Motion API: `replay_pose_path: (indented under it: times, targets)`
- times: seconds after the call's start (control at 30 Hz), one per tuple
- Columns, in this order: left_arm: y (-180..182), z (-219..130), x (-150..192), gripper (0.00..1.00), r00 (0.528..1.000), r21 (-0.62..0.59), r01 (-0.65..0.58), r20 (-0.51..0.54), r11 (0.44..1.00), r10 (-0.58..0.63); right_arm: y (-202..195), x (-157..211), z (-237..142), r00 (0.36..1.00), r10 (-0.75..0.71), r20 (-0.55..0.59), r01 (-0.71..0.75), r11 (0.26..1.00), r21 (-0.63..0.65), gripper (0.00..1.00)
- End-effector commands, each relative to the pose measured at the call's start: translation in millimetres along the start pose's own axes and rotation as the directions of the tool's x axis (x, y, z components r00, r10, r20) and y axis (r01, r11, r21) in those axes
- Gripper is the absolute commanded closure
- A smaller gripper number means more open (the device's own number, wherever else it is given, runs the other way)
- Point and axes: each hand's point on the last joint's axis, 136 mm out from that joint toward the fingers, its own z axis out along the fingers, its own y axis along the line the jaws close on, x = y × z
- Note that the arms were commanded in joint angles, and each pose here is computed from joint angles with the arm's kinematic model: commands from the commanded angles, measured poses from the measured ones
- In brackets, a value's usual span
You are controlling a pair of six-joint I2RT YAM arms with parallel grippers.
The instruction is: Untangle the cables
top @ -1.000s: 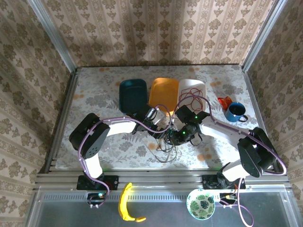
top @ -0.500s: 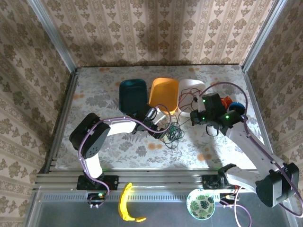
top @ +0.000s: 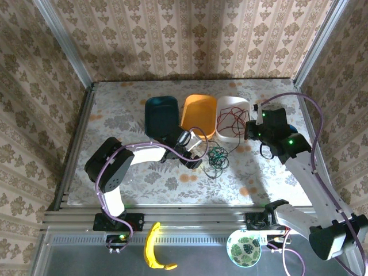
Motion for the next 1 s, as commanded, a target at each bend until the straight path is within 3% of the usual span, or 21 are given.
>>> replay_pose_path:
  times: [0.0, 0.4, 0.73, 0.97]
  targets:
    - [-10.9, 14.3, 20.5, 0.0, 0.998, 0.068, -0.009, -0.067, 0.998, 0.014, -5.3, -18.5, -9.9, 0.998, 0.014, 0.054, -0.015, 1.0, 0.027, 1.0]
    - [-11.3, 15.6, 24.4, 0.0, 0.998, 0.067, -0.002, -0.069, 0.998, 0.006, -8.1, -24.0, -8.7, 0.999, -0.005, 0.045, 0.003, 0.999, 0.041, 1.0]
    - [-10.2, 15.7, 28.4, 0.0, 0.997, 0.061, 0.005, -0.081, 0.998, 0.0, -26.9, -92.1, -48.6, 0.976, 0.009, 0.216, -0.03, 0.995, 0.093, 1.0]
    - [-10.8, 14.0, 30.2, 0.0, 0.996, 0.057, 0.012, -0.087, 0.998, -0.007, -14.1, -99.7, -45.7, 0.977, -0.006, 0.213, 0.001, 1.0, 0.021, 1.0]
